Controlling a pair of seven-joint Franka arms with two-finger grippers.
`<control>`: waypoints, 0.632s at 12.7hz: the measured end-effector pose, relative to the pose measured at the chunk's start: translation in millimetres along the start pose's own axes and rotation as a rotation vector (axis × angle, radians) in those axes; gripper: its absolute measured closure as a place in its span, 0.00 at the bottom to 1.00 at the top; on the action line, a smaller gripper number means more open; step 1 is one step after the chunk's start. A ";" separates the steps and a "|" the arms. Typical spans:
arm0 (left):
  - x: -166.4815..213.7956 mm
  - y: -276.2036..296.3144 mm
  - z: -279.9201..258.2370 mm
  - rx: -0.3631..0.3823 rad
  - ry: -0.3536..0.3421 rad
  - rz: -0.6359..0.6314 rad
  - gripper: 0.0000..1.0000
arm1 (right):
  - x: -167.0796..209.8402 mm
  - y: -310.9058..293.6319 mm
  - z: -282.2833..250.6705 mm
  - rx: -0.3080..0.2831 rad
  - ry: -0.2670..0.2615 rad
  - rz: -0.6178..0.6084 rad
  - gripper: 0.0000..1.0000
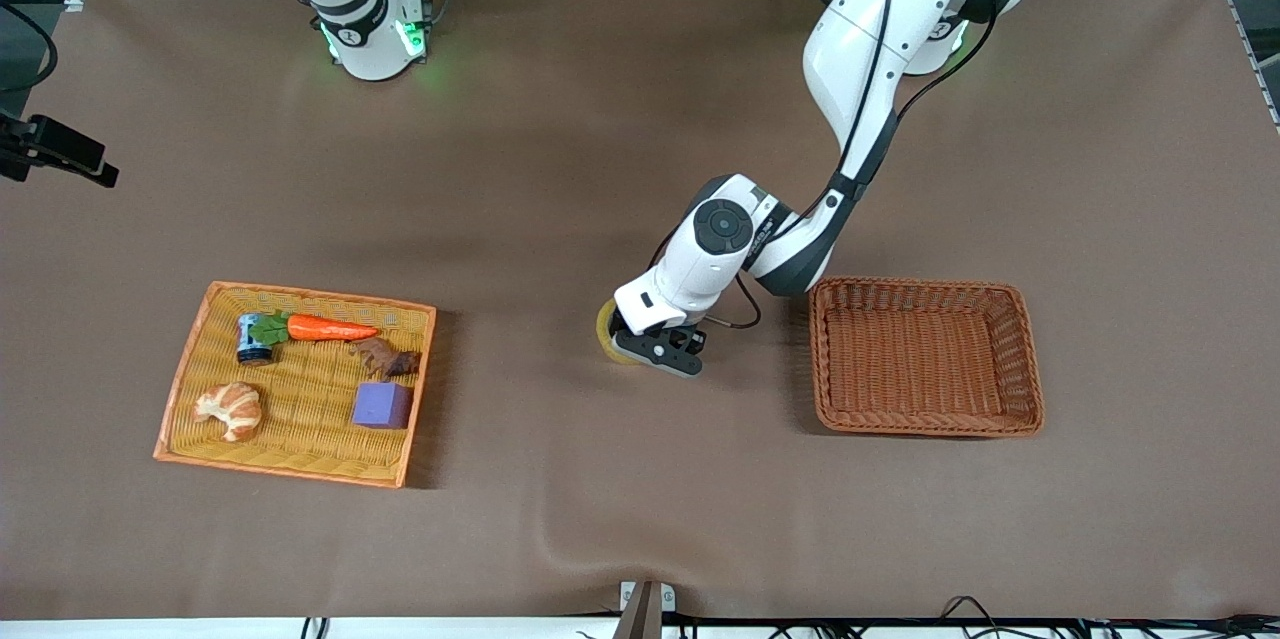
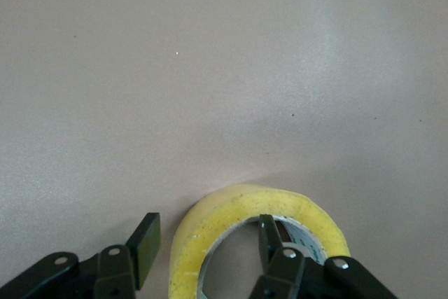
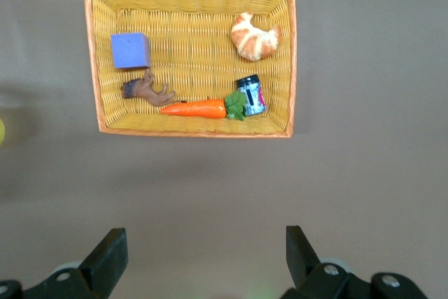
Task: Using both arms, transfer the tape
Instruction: 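Open the right gripper and withdraw it while the left gripper holds tape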
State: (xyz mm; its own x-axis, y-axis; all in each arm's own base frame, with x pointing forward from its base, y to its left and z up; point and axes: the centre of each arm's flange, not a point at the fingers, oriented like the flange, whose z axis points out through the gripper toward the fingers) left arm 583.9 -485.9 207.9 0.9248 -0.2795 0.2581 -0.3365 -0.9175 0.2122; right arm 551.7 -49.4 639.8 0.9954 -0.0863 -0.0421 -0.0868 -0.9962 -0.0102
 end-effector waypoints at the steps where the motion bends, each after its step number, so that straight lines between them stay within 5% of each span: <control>1: -1.3 -0.5 1.3 0.001 -0.004 0.010 0.37 | 1.7 -3.2 -0.6 0.003 0.015 -0.005 0.00; 4: -3.9 1.9 2.6 -0.001 -0.008 0.023 0.48 | 4.3 -16.1 0.0 0.004 0.033 -0.037 0.00; 7: -6.2 0.7 4.6 0.006 -0.019 0.038 0.76 | 4.3 -19.6 0.6 0.002 0.033 -0.096 0.00; 8: -6.1 0.6 4.4 0.007 -0.019 0.039 0.77 | 4.3 -19.8 1.2 0.002 0.032 -0.113 0.00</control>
State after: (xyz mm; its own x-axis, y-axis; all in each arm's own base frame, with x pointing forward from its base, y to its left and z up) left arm 578.9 -486.0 202.2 0.9144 -0.3202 0.2477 -0.3710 -0.9077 0.1962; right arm 557.7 -30.0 638.6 0.9996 0.0262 -0.0085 0.0261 -0.9996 -0.0147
